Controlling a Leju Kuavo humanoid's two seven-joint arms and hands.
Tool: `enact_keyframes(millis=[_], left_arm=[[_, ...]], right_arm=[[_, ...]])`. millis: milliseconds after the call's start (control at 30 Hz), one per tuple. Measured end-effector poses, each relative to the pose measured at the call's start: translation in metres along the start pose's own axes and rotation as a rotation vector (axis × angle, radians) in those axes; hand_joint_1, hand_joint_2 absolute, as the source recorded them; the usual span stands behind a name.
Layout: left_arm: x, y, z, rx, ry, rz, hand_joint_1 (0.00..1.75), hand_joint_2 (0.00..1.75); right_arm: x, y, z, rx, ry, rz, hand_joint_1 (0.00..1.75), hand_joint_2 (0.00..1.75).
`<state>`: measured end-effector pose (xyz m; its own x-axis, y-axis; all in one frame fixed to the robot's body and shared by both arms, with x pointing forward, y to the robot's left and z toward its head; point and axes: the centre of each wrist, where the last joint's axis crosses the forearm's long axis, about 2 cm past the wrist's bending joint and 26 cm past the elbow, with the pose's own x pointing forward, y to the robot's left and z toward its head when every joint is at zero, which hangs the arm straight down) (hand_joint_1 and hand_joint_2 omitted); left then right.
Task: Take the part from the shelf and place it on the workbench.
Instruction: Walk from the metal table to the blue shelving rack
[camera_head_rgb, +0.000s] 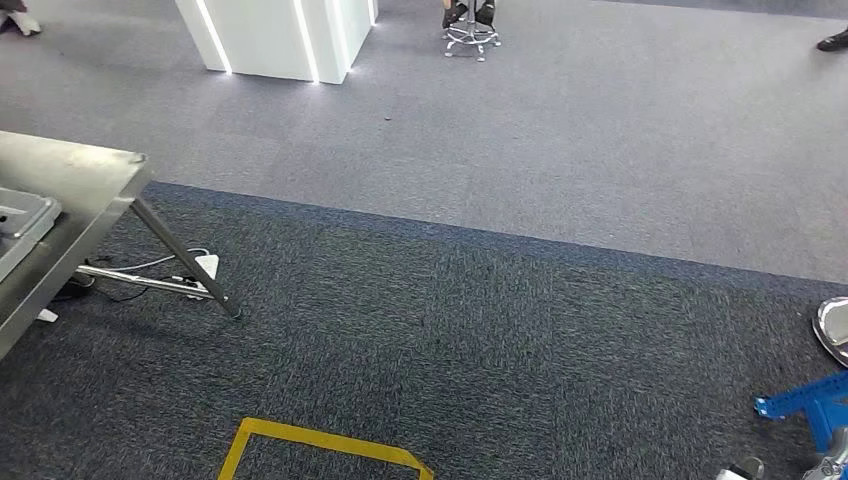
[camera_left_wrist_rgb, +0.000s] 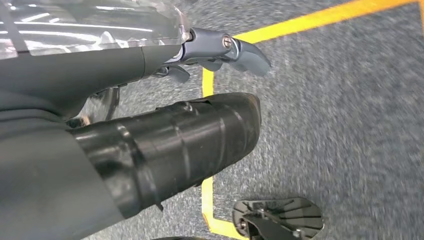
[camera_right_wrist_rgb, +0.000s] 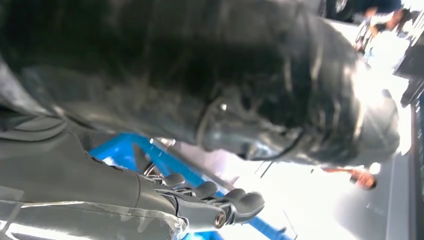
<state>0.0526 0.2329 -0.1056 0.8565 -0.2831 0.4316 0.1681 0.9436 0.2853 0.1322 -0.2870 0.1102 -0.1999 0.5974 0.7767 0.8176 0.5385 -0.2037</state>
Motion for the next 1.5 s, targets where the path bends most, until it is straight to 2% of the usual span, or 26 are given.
enact_keyframes(millis=[467, 1167, 1267, 1333, 1500], left_arm=[[-0.001, 0.0, 0.0, -0.003, 0.002, 0.007, 0.0, 0.0], [-0.004, -0.002, 0.002, -0.014, 0.019, 0.012, 0.0, 0.0], [-0.003, -0.001, 0.002, -0.012, 0.021, 0.02, 0.0, 0.0], [-0.002, -0.001, 0.001, -0.007, 0.021, 0.03, 0.0, 0.0], [-0.003, -0.005, 0.003, -0.001, 0.038, 0.051, 0.0, 0.0]], right_arm=[[-0.007, -0.01, 0.0, -0.014, 0.02, 0.036, 0.0, 0.0], [-0.034, -0.022, 0.008, 0.041, 0.146, 0.087, 0.0, 0.0], [-0.049, -0.022, 0.009, 0.106, 0.195, 0.093, 0.0, 0.0], [-0.072, -0.027, 0.014, 0.133, 0.271, 0.111, 0.0, 0.0], [-0.127, -0.065, 0.059, 0.059, 0.587, 0.342, 0.0, 0.0]])
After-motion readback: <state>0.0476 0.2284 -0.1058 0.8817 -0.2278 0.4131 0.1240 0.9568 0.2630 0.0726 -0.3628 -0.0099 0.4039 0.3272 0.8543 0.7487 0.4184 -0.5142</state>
